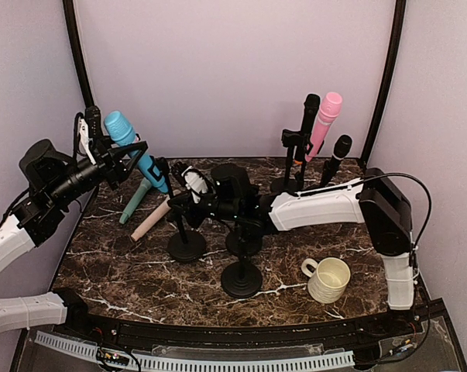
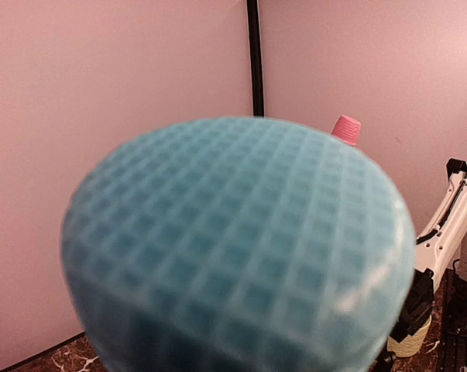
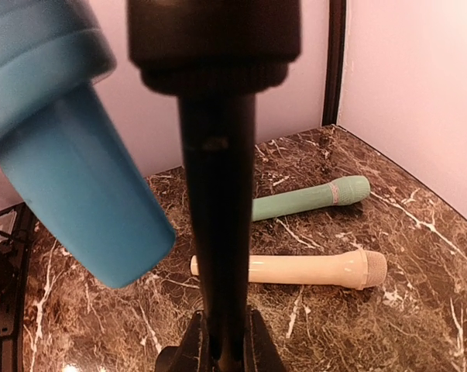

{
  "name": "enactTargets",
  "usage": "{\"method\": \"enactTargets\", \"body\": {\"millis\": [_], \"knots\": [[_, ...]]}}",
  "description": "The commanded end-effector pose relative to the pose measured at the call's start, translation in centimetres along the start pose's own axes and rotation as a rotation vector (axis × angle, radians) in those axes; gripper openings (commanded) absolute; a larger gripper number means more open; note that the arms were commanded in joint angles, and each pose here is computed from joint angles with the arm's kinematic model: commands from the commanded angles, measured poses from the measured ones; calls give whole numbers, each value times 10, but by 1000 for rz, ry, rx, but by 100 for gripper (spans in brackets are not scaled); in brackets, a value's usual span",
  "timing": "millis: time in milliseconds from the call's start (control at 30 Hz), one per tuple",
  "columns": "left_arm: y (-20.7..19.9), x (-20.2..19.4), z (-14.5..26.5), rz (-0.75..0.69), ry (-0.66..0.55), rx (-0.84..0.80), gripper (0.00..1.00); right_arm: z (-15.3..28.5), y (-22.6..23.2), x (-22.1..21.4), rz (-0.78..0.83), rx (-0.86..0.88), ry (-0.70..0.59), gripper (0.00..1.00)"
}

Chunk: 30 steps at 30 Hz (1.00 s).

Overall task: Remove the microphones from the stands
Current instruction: Unscrew the knob on the stand of the microphone stand.

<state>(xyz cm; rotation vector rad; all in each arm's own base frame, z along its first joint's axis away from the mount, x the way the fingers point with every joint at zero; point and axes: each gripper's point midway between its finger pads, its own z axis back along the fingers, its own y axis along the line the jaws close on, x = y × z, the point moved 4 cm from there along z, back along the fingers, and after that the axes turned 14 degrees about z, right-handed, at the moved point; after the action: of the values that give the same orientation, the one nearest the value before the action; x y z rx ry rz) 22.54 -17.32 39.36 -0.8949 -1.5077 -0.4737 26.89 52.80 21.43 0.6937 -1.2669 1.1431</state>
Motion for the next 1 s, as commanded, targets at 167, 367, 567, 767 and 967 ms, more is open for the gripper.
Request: {"method": "enactTargets", "body": {"millis": [167, 367, 567, 767, 967], "knots": [[-39, 21, 14, -71, -88, -236, 17, 25, -26, 24, 99, 92, -118, 0], [-39, 8, 13, -75, -42, -259, 16, 18, -34, 17, 97, 59, -85, 0], [-26, 4, 11, -99, -50, -158, 11, 32, -40, 29, 63, 14, -85, 39], [-24, -7, 7, -136, -42, -88, 10, 50, -38, 47, 60, 32, -72, 66], [-25, -13, 3, -146, -26, -76, 10, 82, -31, 70, 23, 56, -107, 76]]}}
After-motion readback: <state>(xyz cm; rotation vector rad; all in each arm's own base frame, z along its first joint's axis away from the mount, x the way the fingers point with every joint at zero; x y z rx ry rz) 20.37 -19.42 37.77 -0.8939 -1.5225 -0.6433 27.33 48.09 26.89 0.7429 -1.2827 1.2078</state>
